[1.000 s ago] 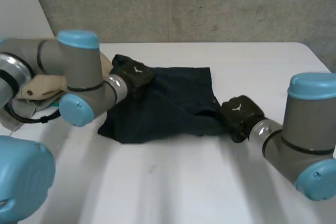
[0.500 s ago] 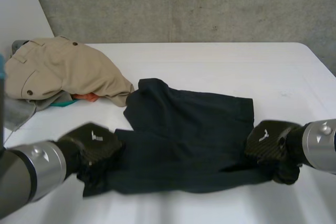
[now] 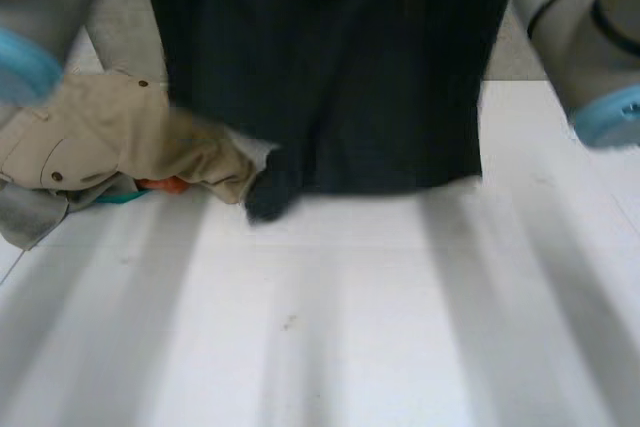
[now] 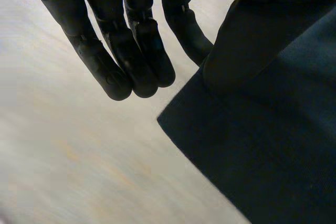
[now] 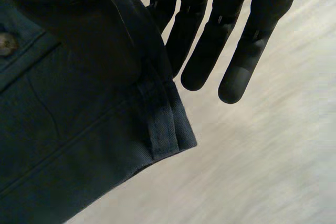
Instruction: Fold the laundry.
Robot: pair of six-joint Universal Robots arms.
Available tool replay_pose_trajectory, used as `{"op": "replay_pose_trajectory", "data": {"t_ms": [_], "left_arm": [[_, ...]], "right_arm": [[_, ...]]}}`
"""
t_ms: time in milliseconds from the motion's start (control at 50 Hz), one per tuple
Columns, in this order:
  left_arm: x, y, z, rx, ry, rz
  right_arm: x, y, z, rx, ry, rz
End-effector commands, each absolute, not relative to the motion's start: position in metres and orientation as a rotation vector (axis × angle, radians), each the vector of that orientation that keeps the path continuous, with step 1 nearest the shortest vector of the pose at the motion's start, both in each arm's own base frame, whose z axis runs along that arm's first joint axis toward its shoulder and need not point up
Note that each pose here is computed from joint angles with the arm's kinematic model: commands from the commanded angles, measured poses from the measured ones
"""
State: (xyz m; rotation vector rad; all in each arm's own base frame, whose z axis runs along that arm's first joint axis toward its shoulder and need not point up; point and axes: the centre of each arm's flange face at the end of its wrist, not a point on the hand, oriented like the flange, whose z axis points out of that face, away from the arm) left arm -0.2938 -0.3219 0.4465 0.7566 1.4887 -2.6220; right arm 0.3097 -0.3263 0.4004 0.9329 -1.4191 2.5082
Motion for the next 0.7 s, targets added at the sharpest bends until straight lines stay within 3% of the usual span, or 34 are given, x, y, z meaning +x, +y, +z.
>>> {"op": "replay_pose_trajectory", "data": {"t_ms": [20, 100, 220, 300, 380, 400, 480, 600, 700], "left_arm": [[-0.277, -0.314, 0.495, 0.527, 1.237, -2.866], [-0.273, -0.319, 0.467, 0.553, 1.371, -2.788], [-0.279, -0.327, 0.408, 0.669, 1.592, -2.659], [-0.286, -0.327, 0.347, 0.807, 1.811, -2.511], [-0.294, -0.320, 0.263, 0.980, 2.068, -2.279], [-0.295, -0.318, 0.251, 1.003, 2.105, -2.240], [-0.296, -0.304, 0.212, 1.072, 2.230, -2.094], [-0.284, -0.276, 0.200, 1.138, 2.337, -1.939], [-0.268, -0.232, 0.217, 1.228, 2.421, -1.781]], "right_arm": [[0.317, -0.323, 0.430, 0.838, -1.166, 2.704], [0.321, -0.328, 0.411, 0.900, -1.243, 2.660], [0.327, -0.329, 0.347, 1.071, -1.517, 2.479], [0.330, -0.323, 0.295, 1.192, -1.682, 2.345], [0.329, -0.322, 0.236, 1.322, -1.817, 2.214], [0.327, -0.322, 0.214, 1.362, -1.855, 2.158], [0.317, -0.318, 0.183, 1.416, -1.917, 2.036], [0.301, -0.303, 0.192, 1.436, -1.972, 1.970], [0.283, -0.268, 0.217, 1.557, -2.056, 1.828]]}}
